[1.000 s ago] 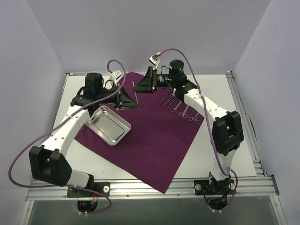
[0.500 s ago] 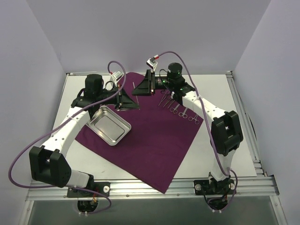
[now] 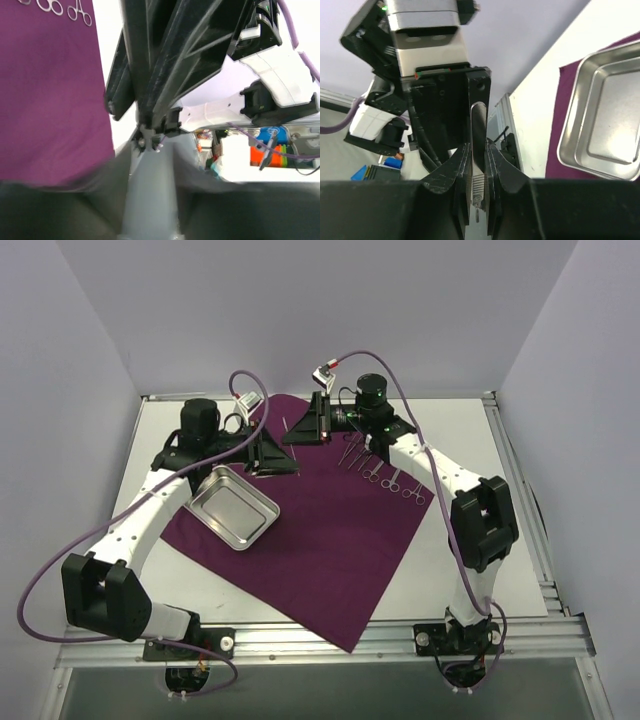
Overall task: Open and lay out the surgical kit
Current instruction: Place the medical item in the surgical kit.
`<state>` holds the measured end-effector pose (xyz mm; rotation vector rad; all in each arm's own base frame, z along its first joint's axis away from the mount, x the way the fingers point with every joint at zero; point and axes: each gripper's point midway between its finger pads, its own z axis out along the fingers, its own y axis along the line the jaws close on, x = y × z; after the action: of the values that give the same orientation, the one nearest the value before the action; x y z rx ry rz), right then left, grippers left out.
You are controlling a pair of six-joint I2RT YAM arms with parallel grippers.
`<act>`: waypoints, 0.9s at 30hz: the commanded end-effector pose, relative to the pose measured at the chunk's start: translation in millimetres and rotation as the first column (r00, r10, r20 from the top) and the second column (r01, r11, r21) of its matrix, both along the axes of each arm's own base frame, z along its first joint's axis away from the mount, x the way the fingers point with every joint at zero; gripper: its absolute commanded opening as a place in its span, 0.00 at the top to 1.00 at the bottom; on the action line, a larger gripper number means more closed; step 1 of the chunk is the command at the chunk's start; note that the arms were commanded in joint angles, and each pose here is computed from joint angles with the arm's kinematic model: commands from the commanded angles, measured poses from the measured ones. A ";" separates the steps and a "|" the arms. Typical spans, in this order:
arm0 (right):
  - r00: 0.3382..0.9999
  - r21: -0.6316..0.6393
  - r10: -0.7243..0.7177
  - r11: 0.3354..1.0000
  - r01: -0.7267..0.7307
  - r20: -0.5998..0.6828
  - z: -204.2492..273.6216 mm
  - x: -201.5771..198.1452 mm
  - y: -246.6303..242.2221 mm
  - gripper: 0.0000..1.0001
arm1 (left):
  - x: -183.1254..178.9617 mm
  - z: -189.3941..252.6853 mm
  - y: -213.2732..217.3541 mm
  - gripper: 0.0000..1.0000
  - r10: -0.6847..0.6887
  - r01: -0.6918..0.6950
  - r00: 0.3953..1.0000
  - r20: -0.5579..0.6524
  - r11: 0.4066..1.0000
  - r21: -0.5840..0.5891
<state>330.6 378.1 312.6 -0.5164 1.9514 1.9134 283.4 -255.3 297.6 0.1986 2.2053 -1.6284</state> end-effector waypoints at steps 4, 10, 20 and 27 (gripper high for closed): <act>0.989 -0.110 -0.069 0.990 0.084 0.131 5.3 13.3 -2.9 1.00 | 2.0 -1.4 19.5 0.37 0.067 -0.070 0.996 0.053 0.996 0.058; 0.938 -0.326 -0.323 0.880 0.346 0.125 -35.0 70.7 -13.2 1.00 | 7.5 -28.1 59.6 0.30 0.215 -0.227 0.974 0.075 0.934 0.276; 0.616 -0.627 -0.764 0.390 0.675 0.189 -102.3 167.5 -64.6 1.00 | 4.6 -58.9 107.0 0.30 0.311 -0.342 0.939 0.148 0.791 0.507; 0.438 -0.707 -0.886 0.211 0.675 0.153 -154.2 200.2 -77.1 1.00 | -2.6 -62.7 105.6 0.30 0.307 -0.335 0.942 0.140 0.805 0.491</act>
<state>517.3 325.0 169.4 0.4513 2.3892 0.6880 285.0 -153.5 232.0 -0.0197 2.4441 -0.8460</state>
